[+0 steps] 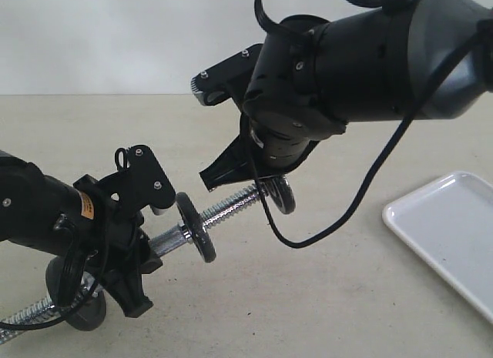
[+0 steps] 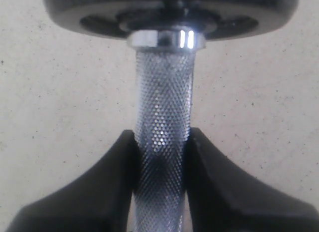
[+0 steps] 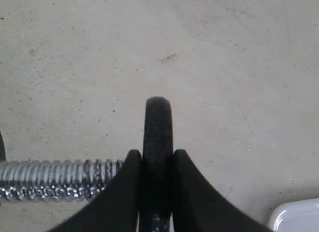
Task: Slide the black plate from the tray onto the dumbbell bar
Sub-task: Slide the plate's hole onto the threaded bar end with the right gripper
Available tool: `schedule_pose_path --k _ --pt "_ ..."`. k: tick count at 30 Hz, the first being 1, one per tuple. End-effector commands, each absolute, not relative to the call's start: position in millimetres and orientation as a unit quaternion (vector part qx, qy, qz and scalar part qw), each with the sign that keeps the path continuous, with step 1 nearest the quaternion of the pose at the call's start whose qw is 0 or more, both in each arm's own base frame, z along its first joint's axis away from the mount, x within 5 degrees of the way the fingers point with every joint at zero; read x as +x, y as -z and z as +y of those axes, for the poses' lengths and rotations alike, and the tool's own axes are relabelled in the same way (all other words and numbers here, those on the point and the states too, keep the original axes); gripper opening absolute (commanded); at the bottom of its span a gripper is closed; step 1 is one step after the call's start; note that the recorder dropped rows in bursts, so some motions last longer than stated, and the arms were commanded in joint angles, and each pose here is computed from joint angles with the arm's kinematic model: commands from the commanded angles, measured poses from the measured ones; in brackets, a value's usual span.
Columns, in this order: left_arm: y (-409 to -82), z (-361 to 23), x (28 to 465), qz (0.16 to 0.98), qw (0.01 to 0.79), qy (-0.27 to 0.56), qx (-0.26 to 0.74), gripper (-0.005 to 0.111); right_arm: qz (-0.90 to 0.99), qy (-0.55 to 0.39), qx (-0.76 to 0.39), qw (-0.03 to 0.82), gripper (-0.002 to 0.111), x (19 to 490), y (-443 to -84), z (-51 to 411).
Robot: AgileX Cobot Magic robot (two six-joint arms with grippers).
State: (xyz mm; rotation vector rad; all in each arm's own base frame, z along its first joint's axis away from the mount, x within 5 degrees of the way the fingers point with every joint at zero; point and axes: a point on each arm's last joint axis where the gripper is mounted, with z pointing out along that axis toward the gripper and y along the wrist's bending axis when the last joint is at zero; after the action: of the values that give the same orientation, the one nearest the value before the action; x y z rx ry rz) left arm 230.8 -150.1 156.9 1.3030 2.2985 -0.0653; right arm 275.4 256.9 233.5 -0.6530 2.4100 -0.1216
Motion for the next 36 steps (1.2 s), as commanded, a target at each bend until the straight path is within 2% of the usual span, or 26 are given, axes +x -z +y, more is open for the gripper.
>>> schedule_pose_path --k 1,25,29,36 --pt "-213.4 -167.0 265.6 0.749 0.526 0.024 0.402 0.004 0.907 0.043 -0.253 0.333 0.0 276.2 -243.2 257.6" --pt "-214.3 -167.1 266.0 0.748 0.531 0.026 0.398 0.004 0.902 0.021 -0.278 0.331 0.0 261.9 -242.7 273.1" --pt "-214.2 -166.5 266.4 0.756 0.53 0.032 0.383 0.004 0.899 0.016 -0.269 0.345 0.0 265.9 -256.2 277.0" --pt "-214.8 -166.6 266.6 0.755 0.533 0.033 0.381 0.004 0.902 0.011 -0.266 0.34 0.0 263.1 -256.6 279.3"
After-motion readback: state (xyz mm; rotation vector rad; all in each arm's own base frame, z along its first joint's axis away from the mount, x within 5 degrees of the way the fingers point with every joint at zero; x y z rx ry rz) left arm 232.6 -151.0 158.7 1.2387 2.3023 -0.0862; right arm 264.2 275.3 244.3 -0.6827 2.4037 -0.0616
